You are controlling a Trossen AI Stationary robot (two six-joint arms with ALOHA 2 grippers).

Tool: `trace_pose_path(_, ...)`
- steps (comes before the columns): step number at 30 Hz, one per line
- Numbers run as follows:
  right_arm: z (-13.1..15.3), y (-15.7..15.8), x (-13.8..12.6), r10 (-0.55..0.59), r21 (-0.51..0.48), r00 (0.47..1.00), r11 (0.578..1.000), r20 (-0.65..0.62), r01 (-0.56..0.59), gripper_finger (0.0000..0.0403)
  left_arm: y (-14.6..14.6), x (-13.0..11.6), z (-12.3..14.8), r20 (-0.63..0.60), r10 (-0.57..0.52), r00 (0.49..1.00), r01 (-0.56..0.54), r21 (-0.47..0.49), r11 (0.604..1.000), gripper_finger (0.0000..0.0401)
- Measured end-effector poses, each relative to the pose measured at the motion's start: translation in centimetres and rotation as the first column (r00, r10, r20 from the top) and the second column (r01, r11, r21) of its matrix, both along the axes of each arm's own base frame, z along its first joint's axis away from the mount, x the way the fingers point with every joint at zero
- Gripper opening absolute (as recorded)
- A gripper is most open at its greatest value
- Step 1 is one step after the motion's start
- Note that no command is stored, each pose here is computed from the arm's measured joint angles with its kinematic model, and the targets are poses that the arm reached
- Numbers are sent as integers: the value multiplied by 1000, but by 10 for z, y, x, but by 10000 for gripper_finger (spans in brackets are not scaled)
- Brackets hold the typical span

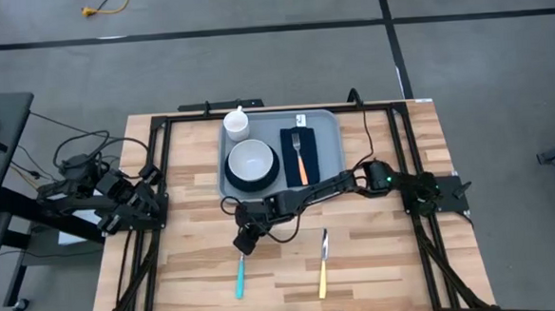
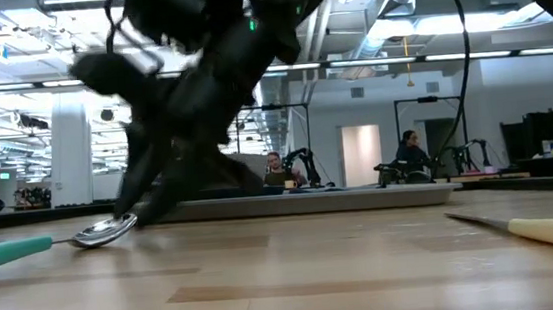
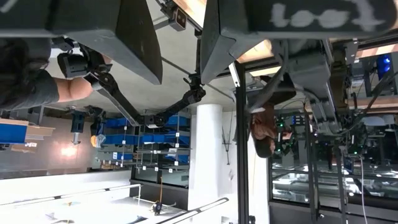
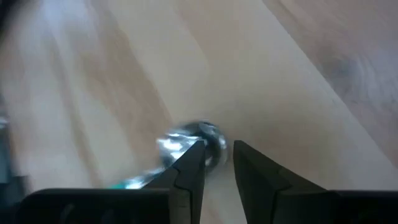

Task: Set up tray
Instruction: Put the blue spoon on the dark blue napkin to the left of the orange fork

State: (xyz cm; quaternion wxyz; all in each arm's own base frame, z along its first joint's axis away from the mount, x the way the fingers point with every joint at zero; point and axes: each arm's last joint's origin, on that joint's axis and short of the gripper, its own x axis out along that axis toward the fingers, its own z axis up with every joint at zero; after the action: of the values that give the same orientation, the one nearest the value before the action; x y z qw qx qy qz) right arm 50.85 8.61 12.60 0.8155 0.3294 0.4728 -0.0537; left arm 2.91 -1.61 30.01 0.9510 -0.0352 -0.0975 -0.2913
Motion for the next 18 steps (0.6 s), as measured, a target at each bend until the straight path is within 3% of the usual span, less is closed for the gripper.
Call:
trace_pose_path(8, -29, 1, 4, 14, 80, 999, 997, -41, -11, 77, 0, 0, 0, 0, 0, 1000, 0, 0, 1000, 98)
trace_pose_path(18, -31, -4, 5, 11, 84, 999, 996, -42, -7, 44, 0, 0, 0, 0, -1, 1000, 1, 0, 1000, 98)
